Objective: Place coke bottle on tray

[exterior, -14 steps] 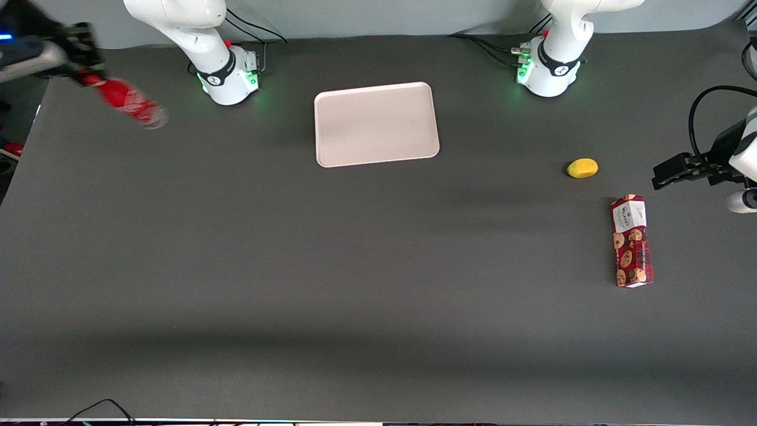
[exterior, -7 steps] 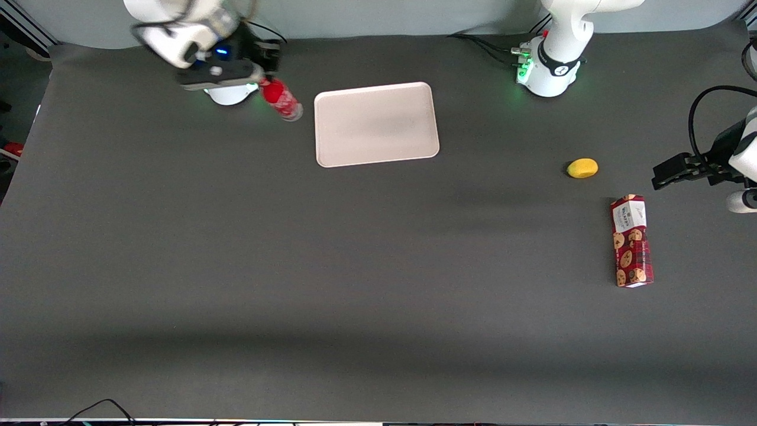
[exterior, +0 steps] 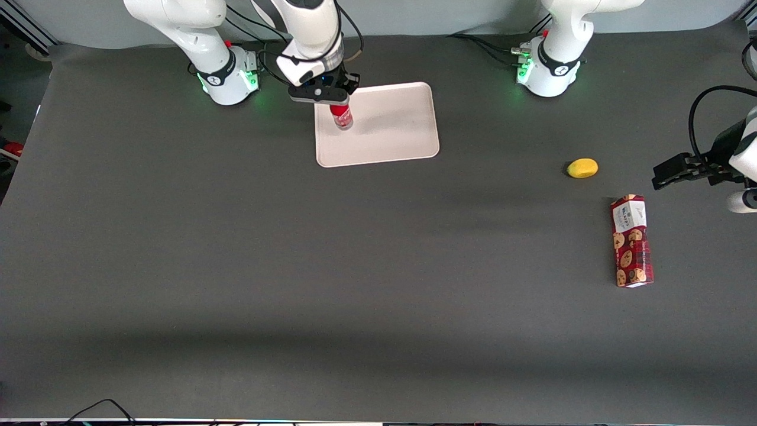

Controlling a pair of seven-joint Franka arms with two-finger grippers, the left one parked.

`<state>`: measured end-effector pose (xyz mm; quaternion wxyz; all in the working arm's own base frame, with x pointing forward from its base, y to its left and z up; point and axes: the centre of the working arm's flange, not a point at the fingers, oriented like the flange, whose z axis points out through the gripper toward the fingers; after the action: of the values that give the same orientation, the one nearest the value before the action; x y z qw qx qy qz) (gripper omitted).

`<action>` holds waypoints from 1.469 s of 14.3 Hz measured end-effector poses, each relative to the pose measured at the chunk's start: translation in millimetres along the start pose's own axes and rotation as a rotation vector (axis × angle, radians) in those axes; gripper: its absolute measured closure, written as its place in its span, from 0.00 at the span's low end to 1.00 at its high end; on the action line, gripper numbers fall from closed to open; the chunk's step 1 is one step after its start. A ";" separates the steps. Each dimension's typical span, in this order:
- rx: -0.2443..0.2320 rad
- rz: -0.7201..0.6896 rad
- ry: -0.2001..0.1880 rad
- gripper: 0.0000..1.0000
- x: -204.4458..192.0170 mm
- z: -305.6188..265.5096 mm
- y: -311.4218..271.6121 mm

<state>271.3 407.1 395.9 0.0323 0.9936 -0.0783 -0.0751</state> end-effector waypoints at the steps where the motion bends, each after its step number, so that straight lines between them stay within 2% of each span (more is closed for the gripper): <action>1: -0.003 0.008 0.019 0.69 -5.2 17.6 2.5; 5: 0.015 0.021 0.068 0.69 -19.9 58.0 9.4; 8: 0.019 0.043 0.080 0.45 -19.8 55.3 9.5; 10: 0.026 0.049 0.082 0.25 -19.3 44.3 5.5; 12: 0.039 0.062 0.072 0.04 -13.1 -1.2 -3.1; 13: 0.053 0.075 0.076 0.00 -4.6 -39.7 -4.1; 15: 0.068 0.082 0.130 0.00 12.2 -123.1 2.8; 17: 0.057 0.087 0.195 0.00 24.9 -190.9 18.7; 19: 0.040 0.054 0.209 0.00 49.0 -238.2 46.1; 21: 0.035 0.005 0.189 0.00 91.0 -274.0 93.2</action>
<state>388.4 315.0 660.2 0.0224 0.9964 -0.0787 0.0207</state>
